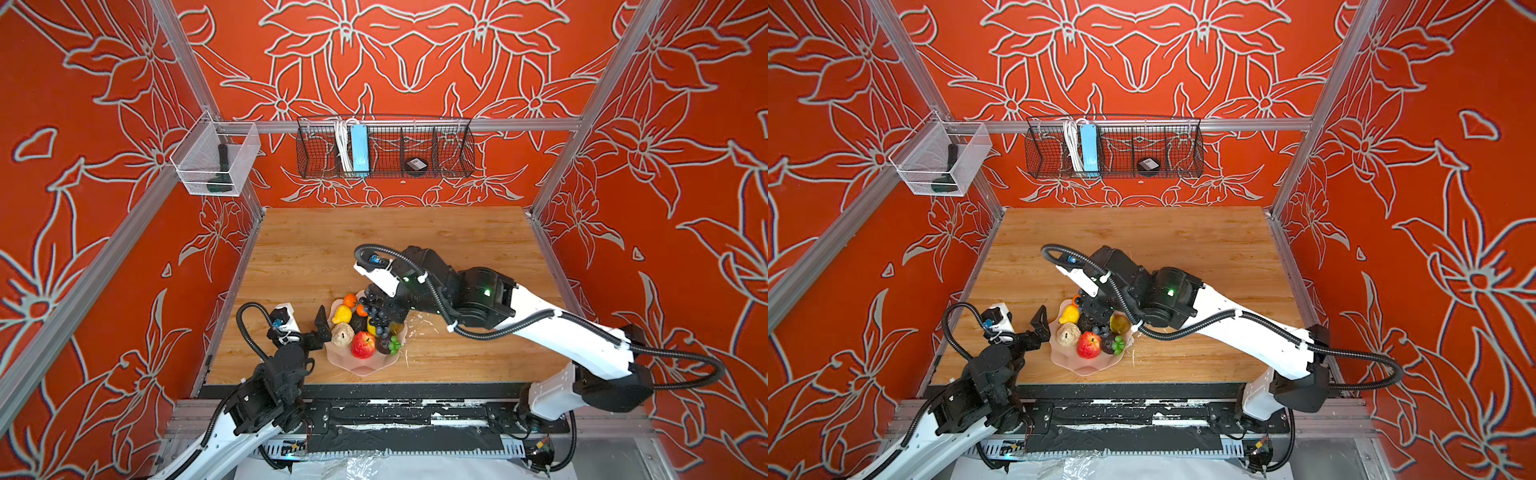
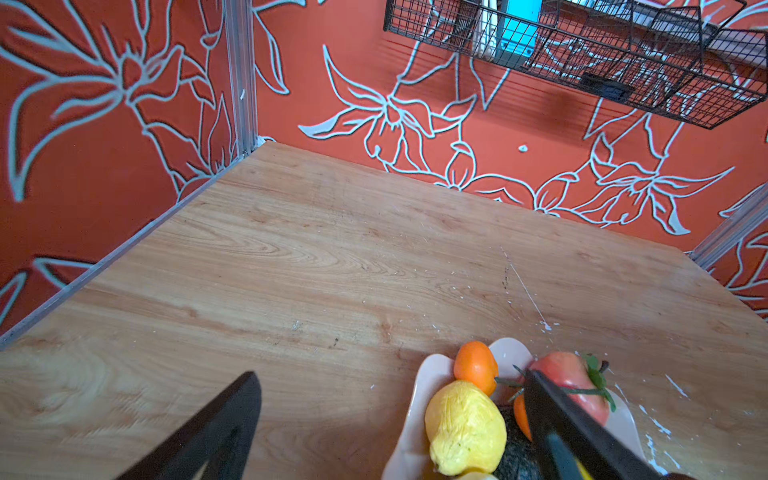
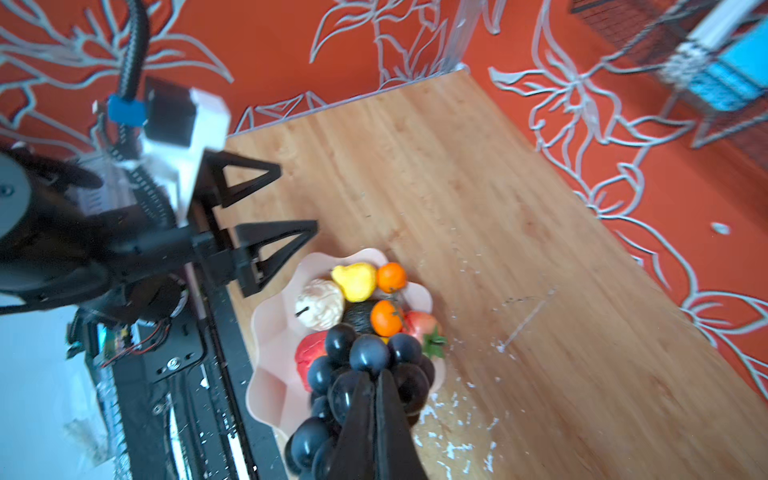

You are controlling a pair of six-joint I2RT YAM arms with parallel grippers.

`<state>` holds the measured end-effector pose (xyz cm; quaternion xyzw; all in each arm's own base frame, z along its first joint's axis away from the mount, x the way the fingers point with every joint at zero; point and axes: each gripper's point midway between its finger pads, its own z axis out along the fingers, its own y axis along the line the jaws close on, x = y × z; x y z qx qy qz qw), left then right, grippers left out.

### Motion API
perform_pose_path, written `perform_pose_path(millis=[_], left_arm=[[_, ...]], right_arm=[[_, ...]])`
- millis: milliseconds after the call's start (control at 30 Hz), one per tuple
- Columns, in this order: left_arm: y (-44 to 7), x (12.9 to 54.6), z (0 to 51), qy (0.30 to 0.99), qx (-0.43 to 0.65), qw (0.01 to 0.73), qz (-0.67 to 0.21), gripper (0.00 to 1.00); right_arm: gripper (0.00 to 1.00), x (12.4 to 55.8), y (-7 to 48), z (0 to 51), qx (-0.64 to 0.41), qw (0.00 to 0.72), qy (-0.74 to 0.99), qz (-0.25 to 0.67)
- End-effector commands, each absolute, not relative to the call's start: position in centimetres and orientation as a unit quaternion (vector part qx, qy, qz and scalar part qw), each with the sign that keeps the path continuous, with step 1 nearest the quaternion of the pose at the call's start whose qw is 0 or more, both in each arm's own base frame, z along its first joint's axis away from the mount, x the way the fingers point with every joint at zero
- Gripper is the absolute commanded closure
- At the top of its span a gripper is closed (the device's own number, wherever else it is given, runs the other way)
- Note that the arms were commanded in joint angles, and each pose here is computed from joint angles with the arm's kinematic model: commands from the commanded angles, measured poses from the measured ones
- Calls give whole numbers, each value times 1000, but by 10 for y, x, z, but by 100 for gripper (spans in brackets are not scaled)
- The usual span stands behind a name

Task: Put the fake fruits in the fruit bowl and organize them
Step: 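Carry the dark grape bunch with the right gripper over the pink bowl, then lower the grape bunch into the bowl edge nearest the robot with the right gripper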

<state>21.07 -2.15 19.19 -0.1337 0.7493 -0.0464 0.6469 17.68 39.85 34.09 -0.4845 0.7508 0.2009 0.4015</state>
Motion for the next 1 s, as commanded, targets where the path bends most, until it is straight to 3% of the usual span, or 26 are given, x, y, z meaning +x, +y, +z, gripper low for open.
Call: perform_pose_path(millis=[0,533,967], left_arm=[[-12,208,190,744,-156,648,-38,2],[-4,203,191,738,-174,650,-39,2],[-2,202,191,739,-181,648,-39,2]], right_arm=[[100,165,418,349,-492,407,736,225],[100,133,469,306,-523,353,732,257],[100,136,483,292,-525,354,736,242]])
